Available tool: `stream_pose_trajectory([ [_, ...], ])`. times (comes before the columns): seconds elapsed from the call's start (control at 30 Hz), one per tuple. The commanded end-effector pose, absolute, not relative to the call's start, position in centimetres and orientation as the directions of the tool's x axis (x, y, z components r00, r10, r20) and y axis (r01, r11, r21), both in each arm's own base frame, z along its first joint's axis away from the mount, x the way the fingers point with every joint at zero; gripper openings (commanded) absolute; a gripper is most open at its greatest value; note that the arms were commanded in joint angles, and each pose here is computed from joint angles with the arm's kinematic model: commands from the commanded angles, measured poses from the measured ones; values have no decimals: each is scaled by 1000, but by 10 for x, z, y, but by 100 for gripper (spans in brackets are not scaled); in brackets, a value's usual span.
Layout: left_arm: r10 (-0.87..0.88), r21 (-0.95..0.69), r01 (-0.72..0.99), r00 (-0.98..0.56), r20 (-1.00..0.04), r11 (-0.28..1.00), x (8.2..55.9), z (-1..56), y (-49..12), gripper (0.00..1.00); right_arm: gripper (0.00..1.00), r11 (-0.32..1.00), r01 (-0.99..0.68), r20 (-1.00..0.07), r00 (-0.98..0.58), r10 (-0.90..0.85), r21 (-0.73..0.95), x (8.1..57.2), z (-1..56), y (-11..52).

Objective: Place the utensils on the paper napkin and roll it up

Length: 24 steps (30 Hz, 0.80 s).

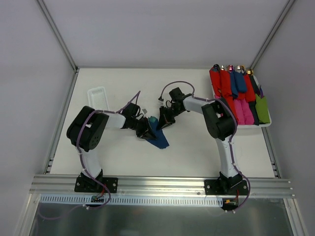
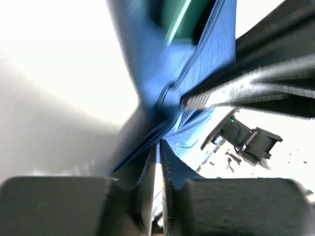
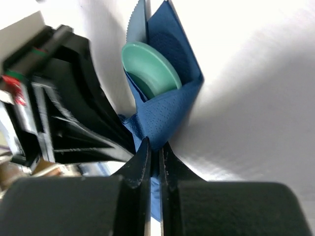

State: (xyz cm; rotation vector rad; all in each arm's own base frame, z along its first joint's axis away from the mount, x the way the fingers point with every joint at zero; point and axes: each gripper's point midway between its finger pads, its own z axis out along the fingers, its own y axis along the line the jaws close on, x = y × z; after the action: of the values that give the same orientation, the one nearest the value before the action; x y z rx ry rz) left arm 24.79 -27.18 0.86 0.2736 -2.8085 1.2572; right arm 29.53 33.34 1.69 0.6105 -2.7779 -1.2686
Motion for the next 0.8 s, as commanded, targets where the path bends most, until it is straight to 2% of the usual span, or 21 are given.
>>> stream_pose_trajectory([
  [0.0,-198,-623,-156,-980,1,766,253,-12,-240,11,0,545,-274,-123,-947,-298,792,301,31,329],
  [0.07,-196,-647,-118,-979,-50,753,258,6,-242,18,0,485,-251,-143,-958,-248,838,312,58,330],
  [0.2,-201,-687,-51,-970,-140,725,267,41,-246,28,0,392,-305,-242,-949,-203,868,330,102,336],
  [0.4,-239,-727,45,-929,-283,686,282,98,-249,33,0,341,-369,-344,-929,-134,864,334,155,338],
  [0.53,-281,-738,122,-874,-398,664,290,144,-248,33,0,358,-403,-399,-913,-90,842,338,176,335],
  [0.77,-399,-700,250,-674,-622,669,297,247,-223,40,0,503,-459,-537,-843,12,732,360,211,316],
])
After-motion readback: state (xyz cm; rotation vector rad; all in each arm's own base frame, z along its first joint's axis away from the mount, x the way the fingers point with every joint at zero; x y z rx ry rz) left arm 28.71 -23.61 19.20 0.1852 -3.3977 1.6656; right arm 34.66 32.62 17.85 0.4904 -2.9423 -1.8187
